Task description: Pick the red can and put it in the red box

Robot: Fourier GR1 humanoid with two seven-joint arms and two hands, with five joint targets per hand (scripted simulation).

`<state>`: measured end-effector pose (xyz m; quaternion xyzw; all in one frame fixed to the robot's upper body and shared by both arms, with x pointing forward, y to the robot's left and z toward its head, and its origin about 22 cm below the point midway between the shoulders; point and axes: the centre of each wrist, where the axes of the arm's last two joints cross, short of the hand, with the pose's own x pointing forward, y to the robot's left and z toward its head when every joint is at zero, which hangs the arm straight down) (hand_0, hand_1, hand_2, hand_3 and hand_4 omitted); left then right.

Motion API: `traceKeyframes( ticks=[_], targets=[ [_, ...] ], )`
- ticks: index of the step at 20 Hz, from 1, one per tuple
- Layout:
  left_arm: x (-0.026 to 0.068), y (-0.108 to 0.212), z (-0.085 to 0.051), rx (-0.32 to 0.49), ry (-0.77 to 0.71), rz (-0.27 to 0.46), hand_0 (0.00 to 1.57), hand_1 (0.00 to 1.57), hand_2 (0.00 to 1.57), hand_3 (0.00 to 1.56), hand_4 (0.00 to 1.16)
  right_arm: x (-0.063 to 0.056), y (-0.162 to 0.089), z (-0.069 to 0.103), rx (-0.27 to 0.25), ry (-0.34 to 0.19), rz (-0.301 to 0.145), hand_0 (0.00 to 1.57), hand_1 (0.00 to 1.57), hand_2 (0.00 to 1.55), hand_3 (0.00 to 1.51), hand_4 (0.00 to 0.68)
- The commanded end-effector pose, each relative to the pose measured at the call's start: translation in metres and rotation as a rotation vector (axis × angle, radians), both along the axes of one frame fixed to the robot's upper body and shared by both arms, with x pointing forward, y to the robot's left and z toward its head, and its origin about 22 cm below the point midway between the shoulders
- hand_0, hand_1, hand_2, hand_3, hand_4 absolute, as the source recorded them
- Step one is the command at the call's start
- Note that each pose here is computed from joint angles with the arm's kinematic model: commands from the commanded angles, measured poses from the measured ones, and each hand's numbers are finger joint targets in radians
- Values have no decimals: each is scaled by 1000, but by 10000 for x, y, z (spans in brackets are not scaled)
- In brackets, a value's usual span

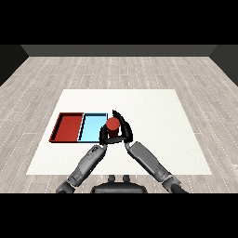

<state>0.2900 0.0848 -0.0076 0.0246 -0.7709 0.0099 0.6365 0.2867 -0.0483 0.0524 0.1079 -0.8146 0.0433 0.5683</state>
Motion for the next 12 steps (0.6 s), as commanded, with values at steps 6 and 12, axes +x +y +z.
traceKeyframes(
  ticks=[6,12],
  targets=[
    [-112,194,-268,-14,13,30,1571,1571,1571,1496,1142,112,-347,397,56,-64,-83,0,0,0,0,0],
    [-21,553,-47,51,-26,90,1571,1571,1571,1481,1140,-164,-1019,379,81,-138,-110,0,0,0,0,0]
  ],
)
